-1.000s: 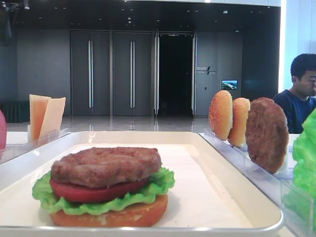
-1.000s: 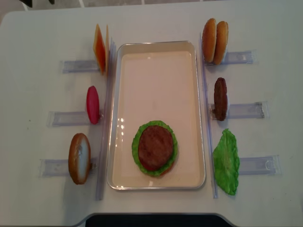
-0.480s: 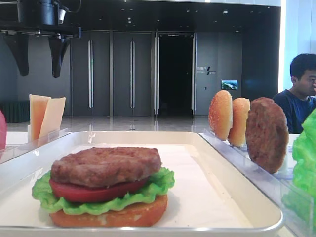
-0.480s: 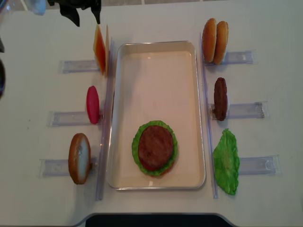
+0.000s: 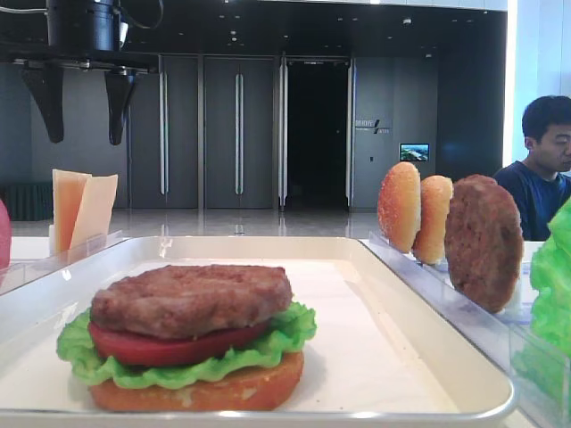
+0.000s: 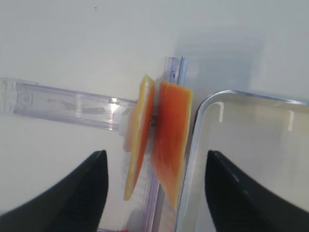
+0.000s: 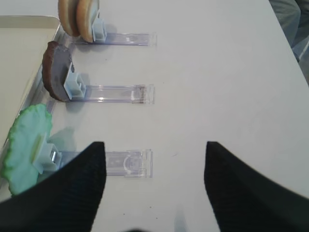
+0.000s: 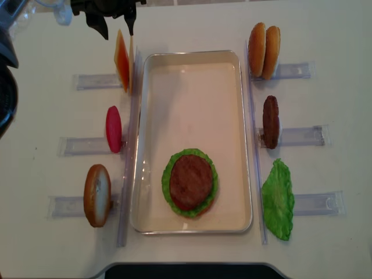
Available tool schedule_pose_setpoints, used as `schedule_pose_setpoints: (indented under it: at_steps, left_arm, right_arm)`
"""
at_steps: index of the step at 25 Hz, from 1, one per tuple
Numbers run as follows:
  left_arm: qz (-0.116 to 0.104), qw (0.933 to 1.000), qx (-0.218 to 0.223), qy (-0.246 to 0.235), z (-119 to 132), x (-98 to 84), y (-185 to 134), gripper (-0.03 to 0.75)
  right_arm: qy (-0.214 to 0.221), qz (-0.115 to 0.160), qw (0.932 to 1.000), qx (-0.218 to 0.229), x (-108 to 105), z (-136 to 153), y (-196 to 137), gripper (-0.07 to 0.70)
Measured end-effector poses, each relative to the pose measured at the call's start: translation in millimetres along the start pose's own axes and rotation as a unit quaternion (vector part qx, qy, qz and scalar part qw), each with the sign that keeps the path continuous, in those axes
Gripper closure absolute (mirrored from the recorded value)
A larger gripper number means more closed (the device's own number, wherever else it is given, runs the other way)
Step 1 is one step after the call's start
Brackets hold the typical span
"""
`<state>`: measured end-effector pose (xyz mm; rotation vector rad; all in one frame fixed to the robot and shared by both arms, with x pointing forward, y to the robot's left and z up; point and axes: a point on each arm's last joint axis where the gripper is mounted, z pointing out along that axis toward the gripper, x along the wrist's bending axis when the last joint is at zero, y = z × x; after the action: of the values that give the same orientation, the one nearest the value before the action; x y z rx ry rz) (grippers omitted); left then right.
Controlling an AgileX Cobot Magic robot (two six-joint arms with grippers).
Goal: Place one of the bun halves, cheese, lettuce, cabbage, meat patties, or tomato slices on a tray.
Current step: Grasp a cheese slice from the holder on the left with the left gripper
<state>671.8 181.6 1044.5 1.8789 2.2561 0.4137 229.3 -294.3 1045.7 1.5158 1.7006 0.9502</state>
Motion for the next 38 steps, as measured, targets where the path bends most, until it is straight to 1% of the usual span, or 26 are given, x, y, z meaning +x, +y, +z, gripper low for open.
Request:
schedule_pose_setpoints:
  at_steps: [8, 12, 17, 23, 28, 30, 33, 35, 38]
  left_arm:
    - [-0.007, 0.9999, 0.004, -0.008, 0, -2.5, -1, 0.234]
    - [-0.004, 0.9998, -0.008, -0.017, -1, -9.7, -2, 0.234]
    - [-0.001, 0.9999, -0.003, -0.015, 5, -12.7, -3, 0.234]
    - [0.012, 0.9998, 0.015, -0.008, 24, -23.1, -8, 0.234]
    - [0.021, 0.9996, 0.019, -0.004, 35, -29.3, -10, 0.234]
    - [0.024, 0.9995, 0.018, -0.002, 37, -29.6, -10, 0.234]
    - [0.038, 0.9992, 0.016, 0.000, 37, -29.2, -9, 0.235]
    - [0.047, 0.9987, 0.016, 0.000, 37, -29.2, -9, 0.250]
    - [0.054, 0.9984, 0.014, 0.000, 37, -29.3, -9, 0.274]
  right_arm:
    - [0.000, 0.000, 1.0000, 0.000, 0, 0, 0, 0.178]
    - [0.000, 0.000, 1.0000, 0.000, 0, 0, 0, 0.178]
    - [0.000, 0.000, 1.0000, 0.000, 0, 0, 0, 0.178]
    - [0.000, 0.000, 1.0000, 0.000, 0, 0, 0, 0.178]
    - [0.000, 0.000, 1.0000, 0.000, 0, 0, 0, 0.178]
    - [0.000, 0.000, 1.0000, 0.000, 0, 0, 0, 0.178]
    - [0.000, 0.000, 1.0000, 0.000, 0, 0, 0, 0.178]
    - [0.000, 0.000, 1.0000, 0.000, 0, 0, 0, 0.178]
    - [0.000, 0.000, 1.0000, 0.000, 0, 0, 0, 0.178]
